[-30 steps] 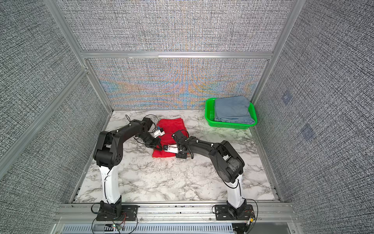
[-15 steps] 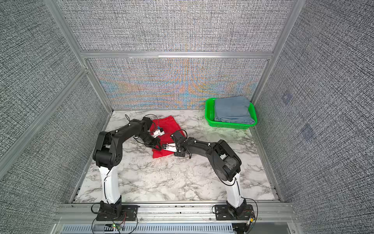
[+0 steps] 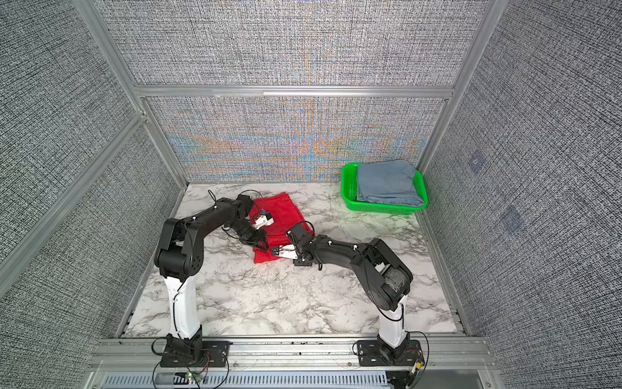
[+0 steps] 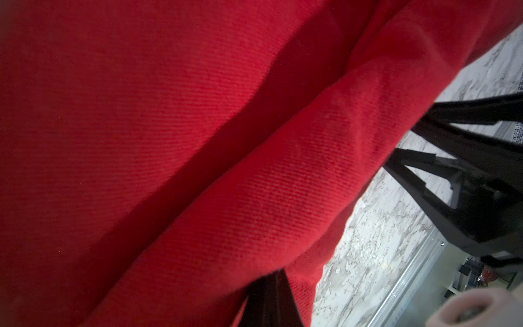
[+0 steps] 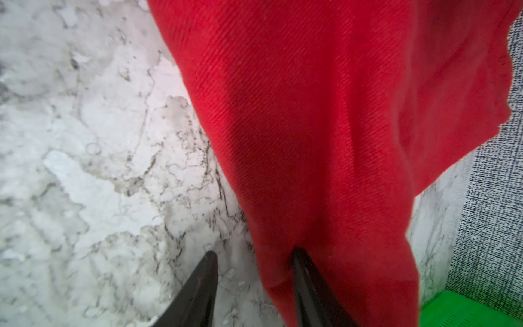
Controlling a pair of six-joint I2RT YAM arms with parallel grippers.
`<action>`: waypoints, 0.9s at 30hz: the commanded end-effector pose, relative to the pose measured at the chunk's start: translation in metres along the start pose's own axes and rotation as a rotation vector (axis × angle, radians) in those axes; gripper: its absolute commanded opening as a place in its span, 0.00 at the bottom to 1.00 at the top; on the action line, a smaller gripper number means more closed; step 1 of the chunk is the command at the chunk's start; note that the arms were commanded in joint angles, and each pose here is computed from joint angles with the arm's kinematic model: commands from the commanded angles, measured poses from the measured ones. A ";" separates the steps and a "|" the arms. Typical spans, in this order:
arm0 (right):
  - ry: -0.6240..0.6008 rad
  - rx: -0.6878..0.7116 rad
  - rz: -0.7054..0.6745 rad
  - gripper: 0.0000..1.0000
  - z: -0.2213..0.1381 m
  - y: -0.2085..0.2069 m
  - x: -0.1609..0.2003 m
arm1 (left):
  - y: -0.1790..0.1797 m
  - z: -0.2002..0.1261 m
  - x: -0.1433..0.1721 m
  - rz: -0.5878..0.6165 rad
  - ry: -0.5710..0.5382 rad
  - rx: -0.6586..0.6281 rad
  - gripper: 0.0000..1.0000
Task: Roll up the long pants
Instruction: Roll the long pant at the center of the board.
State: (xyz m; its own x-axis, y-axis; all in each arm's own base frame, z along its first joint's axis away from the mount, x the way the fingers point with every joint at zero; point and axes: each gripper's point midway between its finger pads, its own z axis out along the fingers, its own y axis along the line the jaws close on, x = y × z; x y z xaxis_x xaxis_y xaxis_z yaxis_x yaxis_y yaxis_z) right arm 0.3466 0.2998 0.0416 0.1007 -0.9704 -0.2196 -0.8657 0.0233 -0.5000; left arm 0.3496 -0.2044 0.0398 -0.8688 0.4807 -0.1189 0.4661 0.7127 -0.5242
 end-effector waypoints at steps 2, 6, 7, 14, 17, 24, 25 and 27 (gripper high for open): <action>-0.008 0.039 -0.021 0.47 -0.001 -0.007 -0.008 | 0.013 0.002 0.012 -0.011 0.055 -0.060 0.02; -0.022 0.036 -0.027 0.47 0.001 -0.008 -0.017 | 0.013 0.003 0.012 -0.009 0.057 -0.062 0.02; -0.025 0.037 -0.029 0.47 0.001 -0.008 -0.019 | 0.013 0.003 0.013 -0.010 0.058 -0.062 0.02; -0.021 0.055 -0.052 0.50 0.005 -0.009 -0.024 | 0.013 0.003 0.012 -0.010 0.061 -0.058 0.02; -0.010 0.052 -0.064 0.51 0.013 -0.007 -0.022 | 0.012 0.003 0.011 -0.009 0.057 -0.055 0.02; -0.025 0.021 -0.047 0.52 0.027 -0.012 -0.027 | 0.012 0.003 0.012 -0.006 0.062 -0.053 0.02; -0.027 0.014 -0.042 0.50 0.028 -0.013 -0.027 | 0.012 0.003 0.013 -0.007 0.063 -0.053 0.02; -0.036 -0.004 -0.029 0.42 0.031 -0.015 -0.029 | 0.012 0.003 0.013 -0.007 0.062 -0.053 0.02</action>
State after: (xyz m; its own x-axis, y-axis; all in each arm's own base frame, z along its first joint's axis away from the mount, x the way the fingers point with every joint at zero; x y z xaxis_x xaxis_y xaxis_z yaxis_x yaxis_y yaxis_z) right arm 0.3727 0.3308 0.0333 0.1444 -0.9671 -0.2094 -0.8442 -0.0100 -0.5359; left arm 0.3495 -0.2044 0.0388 -0.8635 0.4909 -0.1153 0.4723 0.7071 -0.5263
